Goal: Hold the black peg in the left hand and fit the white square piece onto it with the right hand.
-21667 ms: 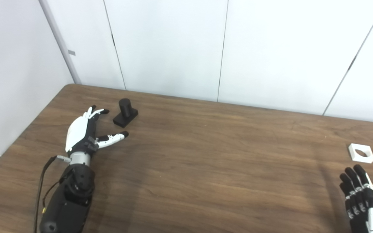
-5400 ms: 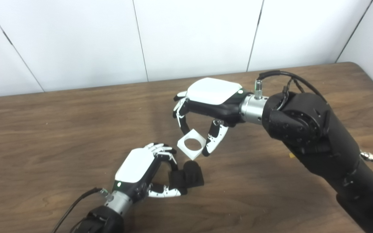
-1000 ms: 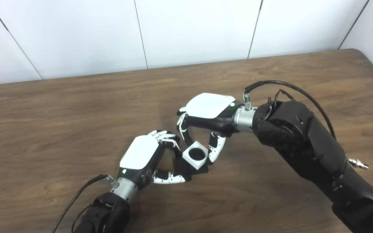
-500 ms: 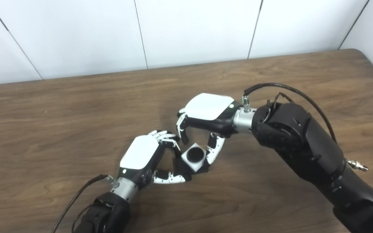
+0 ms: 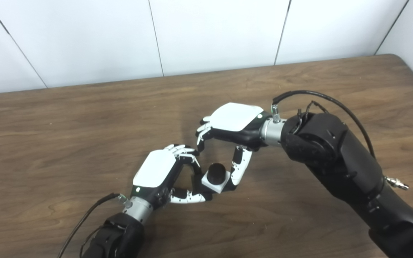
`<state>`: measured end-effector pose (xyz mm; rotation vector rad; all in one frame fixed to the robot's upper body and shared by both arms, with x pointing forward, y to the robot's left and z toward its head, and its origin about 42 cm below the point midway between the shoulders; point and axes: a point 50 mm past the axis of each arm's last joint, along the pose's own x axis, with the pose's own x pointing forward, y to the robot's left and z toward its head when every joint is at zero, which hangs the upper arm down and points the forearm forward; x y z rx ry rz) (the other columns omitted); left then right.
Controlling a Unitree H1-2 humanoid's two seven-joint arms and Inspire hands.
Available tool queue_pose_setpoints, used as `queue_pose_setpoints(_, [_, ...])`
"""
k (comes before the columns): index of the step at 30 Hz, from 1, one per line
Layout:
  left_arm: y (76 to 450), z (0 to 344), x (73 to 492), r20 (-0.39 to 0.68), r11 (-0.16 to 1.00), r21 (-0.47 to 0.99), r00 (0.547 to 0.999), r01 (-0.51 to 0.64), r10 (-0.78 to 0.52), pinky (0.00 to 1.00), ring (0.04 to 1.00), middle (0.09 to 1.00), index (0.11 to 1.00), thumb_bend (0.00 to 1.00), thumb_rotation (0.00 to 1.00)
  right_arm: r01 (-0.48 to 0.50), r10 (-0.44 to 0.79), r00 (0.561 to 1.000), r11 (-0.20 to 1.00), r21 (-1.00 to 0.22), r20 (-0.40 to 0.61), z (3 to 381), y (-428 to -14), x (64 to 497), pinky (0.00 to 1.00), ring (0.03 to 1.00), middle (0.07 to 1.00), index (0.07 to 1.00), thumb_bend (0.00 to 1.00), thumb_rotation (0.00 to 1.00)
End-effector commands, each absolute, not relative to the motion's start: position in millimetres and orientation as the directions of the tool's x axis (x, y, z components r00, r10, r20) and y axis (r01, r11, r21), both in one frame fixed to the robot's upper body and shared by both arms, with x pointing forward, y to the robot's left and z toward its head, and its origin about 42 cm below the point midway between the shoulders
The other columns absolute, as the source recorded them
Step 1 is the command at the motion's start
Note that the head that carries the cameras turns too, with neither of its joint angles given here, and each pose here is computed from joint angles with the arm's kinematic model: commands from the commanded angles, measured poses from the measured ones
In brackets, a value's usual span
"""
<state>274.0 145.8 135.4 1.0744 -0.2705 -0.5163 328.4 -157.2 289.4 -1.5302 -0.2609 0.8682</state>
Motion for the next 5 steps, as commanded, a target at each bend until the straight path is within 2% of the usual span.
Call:
queue_pose_setpoints(1, [145,114,263,-0.159,0.318,0.872,0.83,0.373,-0.535,0.91,0.849,0.793,0.488,0.52,0.05,-0.255,0.626,0.721,-0.161,-0.953,-0.298,312,-165,328,0.96,0.972,0.895,0.752,1.0,0.38])
queue_pose_setpoints(5, [145,115,264,-0.16,0.315,0.873,0.829,0.372,-0.536,0.91,0.85,0.792,0.488,0.52,0.05,-0.253,0.608,0.742,-0.135,-0.958,-0.282,317,-179,324,0.94,0.97,0.894,0.75,1.0,0.39])
